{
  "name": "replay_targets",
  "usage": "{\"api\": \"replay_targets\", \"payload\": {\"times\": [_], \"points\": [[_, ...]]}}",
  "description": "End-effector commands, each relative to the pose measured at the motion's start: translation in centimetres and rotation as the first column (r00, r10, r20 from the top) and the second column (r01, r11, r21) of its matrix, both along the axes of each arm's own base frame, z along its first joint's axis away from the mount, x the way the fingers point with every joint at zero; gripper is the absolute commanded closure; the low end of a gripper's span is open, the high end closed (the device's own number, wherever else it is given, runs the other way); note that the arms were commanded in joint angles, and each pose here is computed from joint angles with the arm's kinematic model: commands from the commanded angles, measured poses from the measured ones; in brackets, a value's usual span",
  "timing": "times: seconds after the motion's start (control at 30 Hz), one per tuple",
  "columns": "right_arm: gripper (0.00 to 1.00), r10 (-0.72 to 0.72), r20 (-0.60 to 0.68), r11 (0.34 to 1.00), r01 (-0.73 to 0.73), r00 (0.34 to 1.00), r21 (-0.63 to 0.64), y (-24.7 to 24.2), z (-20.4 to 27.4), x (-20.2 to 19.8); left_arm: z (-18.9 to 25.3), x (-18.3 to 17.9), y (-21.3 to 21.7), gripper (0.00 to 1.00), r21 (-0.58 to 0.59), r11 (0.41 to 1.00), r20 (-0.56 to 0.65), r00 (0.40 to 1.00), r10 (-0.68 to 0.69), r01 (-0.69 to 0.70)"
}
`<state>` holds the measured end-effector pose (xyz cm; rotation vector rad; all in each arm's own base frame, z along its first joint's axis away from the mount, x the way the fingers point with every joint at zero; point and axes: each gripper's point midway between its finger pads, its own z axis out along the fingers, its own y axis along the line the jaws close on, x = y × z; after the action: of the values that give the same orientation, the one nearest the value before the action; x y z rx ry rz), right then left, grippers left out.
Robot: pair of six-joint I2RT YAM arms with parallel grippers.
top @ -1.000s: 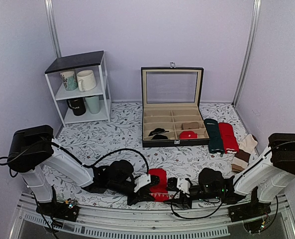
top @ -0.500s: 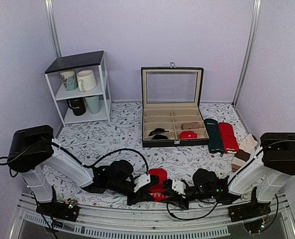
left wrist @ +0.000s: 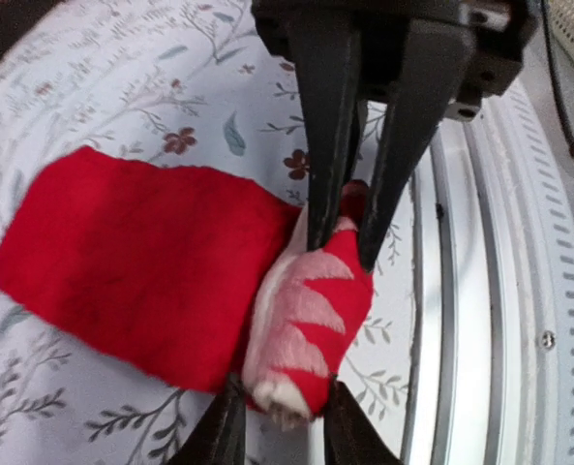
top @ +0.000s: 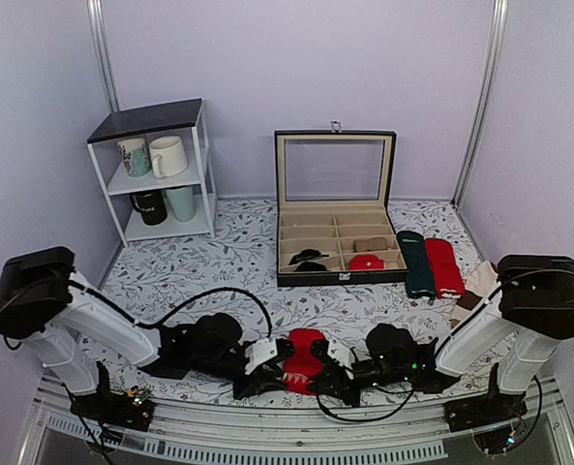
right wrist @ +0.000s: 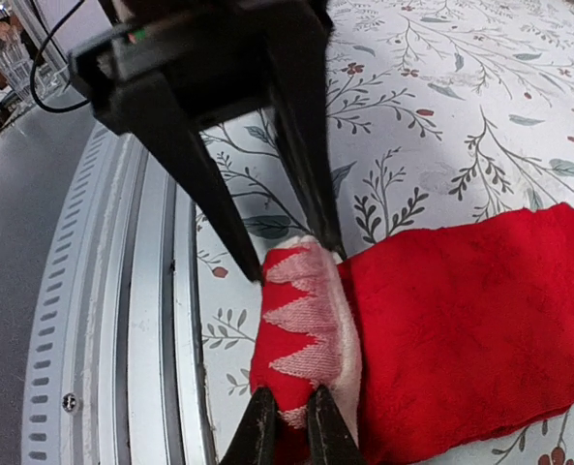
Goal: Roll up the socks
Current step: Roll the sock at the center of the board.
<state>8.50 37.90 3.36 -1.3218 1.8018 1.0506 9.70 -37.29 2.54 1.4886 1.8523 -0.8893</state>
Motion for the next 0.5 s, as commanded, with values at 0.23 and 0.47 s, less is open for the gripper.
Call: {"api": "replay_targets", "payload": {"times": [0.23,0.47], "points": [[0.94,-0.197,-0.529,0.938,0.001,0.826,-0.347,-5.4,-8.6,-2.0,6.5,0.0,0.3,0.65,-0.088,0.993,0.394,0.918,-0.040,0.082],[0.93,-0.256,-0.618,0.919,-0.012,0.743,-0.394,-5.9,-9.5,-1.5,3.9,0.3,-0.6,0.66,-0.012,0.995,0.432,0.898,-0.088,0.104]]}}
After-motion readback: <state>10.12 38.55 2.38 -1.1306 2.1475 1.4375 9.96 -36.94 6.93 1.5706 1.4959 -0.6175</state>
